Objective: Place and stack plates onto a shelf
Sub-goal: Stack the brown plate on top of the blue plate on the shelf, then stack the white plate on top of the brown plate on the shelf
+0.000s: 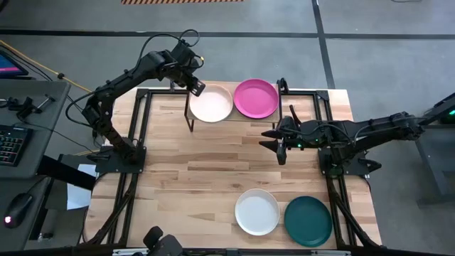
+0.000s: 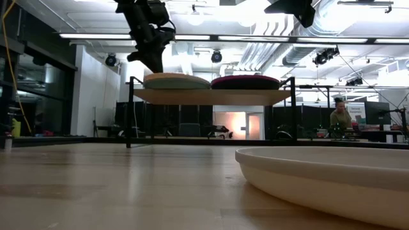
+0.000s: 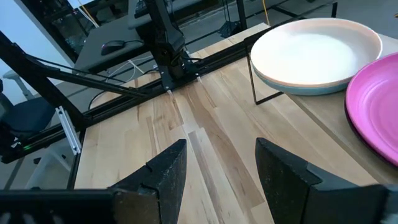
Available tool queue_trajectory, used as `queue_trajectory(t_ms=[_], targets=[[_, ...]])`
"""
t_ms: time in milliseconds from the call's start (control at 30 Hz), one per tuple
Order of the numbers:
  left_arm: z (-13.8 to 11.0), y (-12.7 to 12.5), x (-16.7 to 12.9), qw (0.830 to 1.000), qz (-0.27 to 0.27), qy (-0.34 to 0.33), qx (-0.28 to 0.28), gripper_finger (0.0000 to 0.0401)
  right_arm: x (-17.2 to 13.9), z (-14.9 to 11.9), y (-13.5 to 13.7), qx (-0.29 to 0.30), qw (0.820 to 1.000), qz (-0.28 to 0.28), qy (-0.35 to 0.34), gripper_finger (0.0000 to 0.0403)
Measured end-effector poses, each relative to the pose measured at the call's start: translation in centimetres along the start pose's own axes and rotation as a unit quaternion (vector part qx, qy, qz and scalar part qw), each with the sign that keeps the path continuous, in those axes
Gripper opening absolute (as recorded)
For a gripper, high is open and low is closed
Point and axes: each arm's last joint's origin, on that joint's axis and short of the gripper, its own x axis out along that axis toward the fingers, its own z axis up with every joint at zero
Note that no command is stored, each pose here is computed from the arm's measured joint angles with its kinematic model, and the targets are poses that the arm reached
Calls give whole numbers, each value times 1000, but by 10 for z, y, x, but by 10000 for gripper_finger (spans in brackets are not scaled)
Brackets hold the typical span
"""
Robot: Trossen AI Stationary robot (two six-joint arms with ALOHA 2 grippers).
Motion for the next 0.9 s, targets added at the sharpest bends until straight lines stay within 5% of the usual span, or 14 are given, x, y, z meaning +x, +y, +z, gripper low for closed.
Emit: queue_trajectory(t_ms=[200, 500, 700, 900], targets=[[6, -2, 0, 999, -16, -28, -2, 131, 0, 0, 0, 0, 1000, 0, 0, 171], [7, -32, -41, 978, -156, -134, 26, 168, 0, 8, 0, 3, 997, -44, -59, 171], [-35, -80, -88, 904, -268, -322, 87, 168, -2, 18, 4, 0, 994, -27, -108, 171], [-107, -103, -89, 831, -382, -399, 69, 168, -4, 25, 6, 16, 989, -10, -143, 171]])
